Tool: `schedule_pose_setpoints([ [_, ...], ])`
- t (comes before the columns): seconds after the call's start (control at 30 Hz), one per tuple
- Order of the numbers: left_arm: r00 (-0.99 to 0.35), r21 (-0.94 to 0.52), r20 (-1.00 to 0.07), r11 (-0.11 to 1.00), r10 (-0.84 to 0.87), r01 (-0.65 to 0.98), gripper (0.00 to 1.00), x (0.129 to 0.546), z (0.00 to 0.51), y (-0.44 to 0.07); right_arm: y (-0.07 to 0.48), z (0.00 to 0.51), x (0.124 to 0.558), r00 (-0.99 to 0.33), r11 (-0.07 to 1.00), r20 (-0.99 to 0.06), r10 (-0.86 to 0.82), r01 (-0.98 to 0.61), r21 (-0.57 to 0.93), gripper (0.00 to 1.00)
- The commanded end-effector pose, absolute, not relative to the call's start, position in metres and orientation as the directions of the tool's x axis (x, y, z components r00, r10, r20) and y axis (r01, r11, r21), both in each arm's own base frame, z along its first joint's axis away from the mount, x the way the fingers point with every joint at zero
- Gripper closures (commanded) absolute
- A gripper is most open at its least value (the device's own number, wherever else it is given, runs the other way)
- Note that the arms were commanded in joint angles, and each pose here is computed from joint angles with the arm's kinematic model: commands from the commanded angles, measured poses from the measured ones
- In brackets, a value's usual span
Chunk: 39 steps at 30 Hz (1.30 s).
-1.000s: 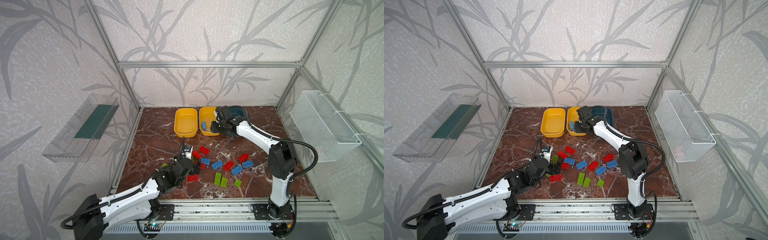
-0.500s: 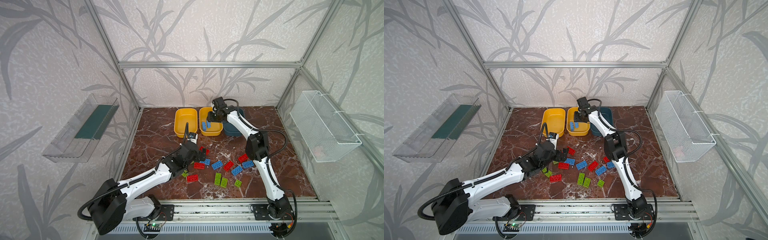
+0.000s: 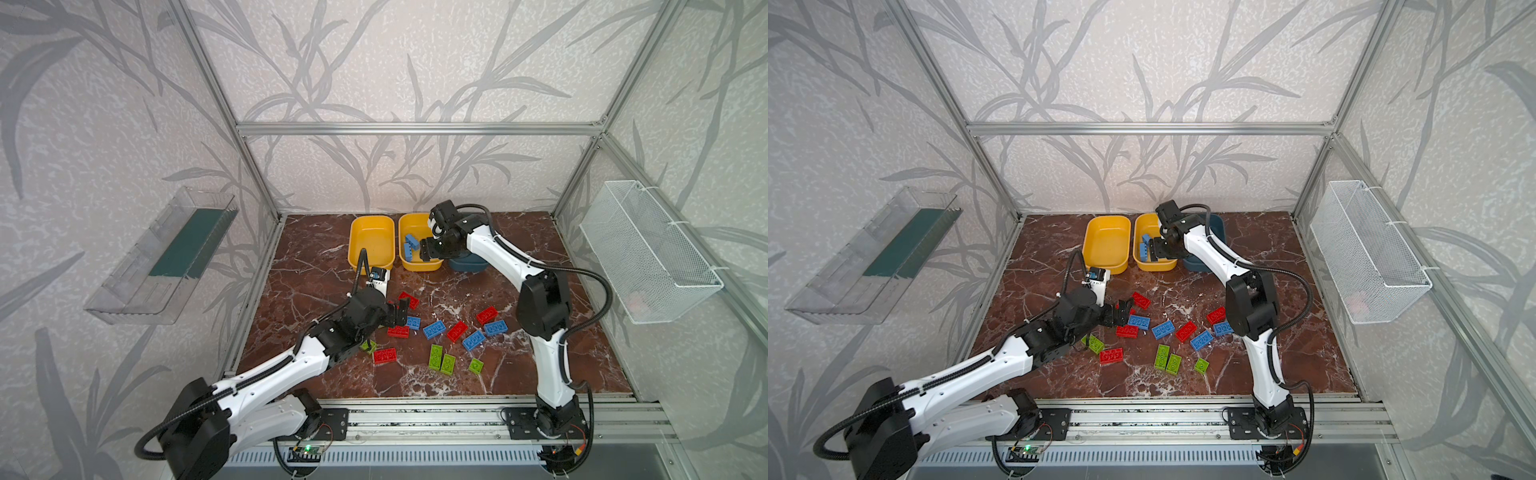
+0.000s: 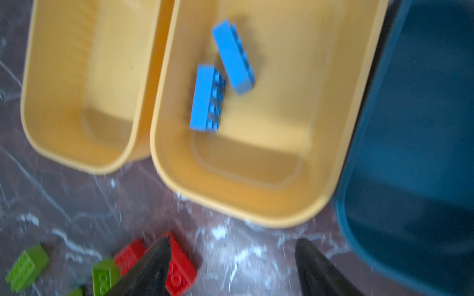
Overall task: Sort the legos into containers by color
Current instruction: 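Grasp a third blue brick from the pile with the right gripper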
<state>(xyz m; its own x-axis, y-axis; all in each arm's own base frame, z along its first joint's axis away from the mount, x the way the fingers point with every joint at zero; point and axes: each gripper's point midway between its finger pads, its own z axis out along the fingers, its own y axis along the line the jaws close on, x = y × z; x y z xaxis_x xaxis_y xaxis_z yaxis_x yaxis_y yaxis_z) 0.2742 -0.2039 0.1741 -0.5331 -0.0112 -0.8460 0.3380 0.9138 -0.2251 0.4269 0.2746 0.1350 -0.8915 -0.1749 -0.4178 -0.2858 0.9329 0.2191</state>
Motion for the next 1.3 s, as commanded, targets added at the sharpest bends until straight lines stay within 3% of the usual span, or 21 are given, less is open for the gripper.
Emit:
schedule_pose_setpoints([
  [0.0, -0.566, -0.221, -0.824, 0.916, 0.009, 0.335, 0.01, 0.256, 0.164, -0.191, 0.267, 0.142, 0.387, -0.877, 0.928, -0.429, -0.216, -0.32, 0.188, 0.19],
  [0.23, -0.55, -0.274, -0.831, 0.922, -0.083, 0.274, 0.01, 0.233, 0.161, -0.164, 0.261, 0.106, 0.293, -0.886, 0.91, -0.322, -0.332, -0.391, 0.136, 0.18],
  [0.43, -0.544, -0.309, -0.829, 0.918, -0.132, 0.248, 0.01, 0.22, 0.154, -0.148, 0.258, 0.085, 0.257, -0.882, 0.898, -0.296, -0.366, -0.418, 0.138, 0.18],
  [0.53, -0.546, -0.312, -0.826, 0.92, -0.139, 0.238, 0.01, 0.215, 0.152, -0.142, 0.258, 0.078, 0.25, -0.878, 0.889, -0.296, -0.375, -0.431, 0.152, 0.14],
  [0.57, -0.547, -0.315, -0.825, 0.92, -0.143, 0.235, 0.01, 0.214, 0.152, -0.141, 0.259, 0.076, 0.249, -0.878, 0.887, -0.293, -0.379, -0.435, 0.155, 0.05],
  [0.6, -0.547, -0.316, -0.825, 0.92, -0.146, 0.231, 0.01, 0.213, 0.15, -0.139, 0.26, 0.074, 0.248, -0.877, 0.885, -0.291, -0.383, -0.439, 0.159, 0.03],
  [0.8, -0.548, -0.327, -0.819, 0.923, -0.169, 0.204, 0.01, 0.211, 0.146, -0.133, 0.268, 0.062, 0.248, -0.874, 0.877, -0.276, -0.4, -0.453, 0.162, 0.03],
  [1.07, -0.553, -0.314, -0.818, 0.929, -0.159, 0.196, 0.01, 0.209, 0.139, -0.13, 0.275, 0.042, 0.254, -0.881, 0.882, -0.229, -0.413, -0.45, 0.141, 0.08],
  [1.27, -0.545, -0.301, -0.824, 0.935, -0.154, 0.19, 0.01, 0.211, 0.137, -0.128, 0.276, 0.028, 0.255, -0.886, 0.885, -0.191, -0.422, -0.448, 0.124, 0.2],
])
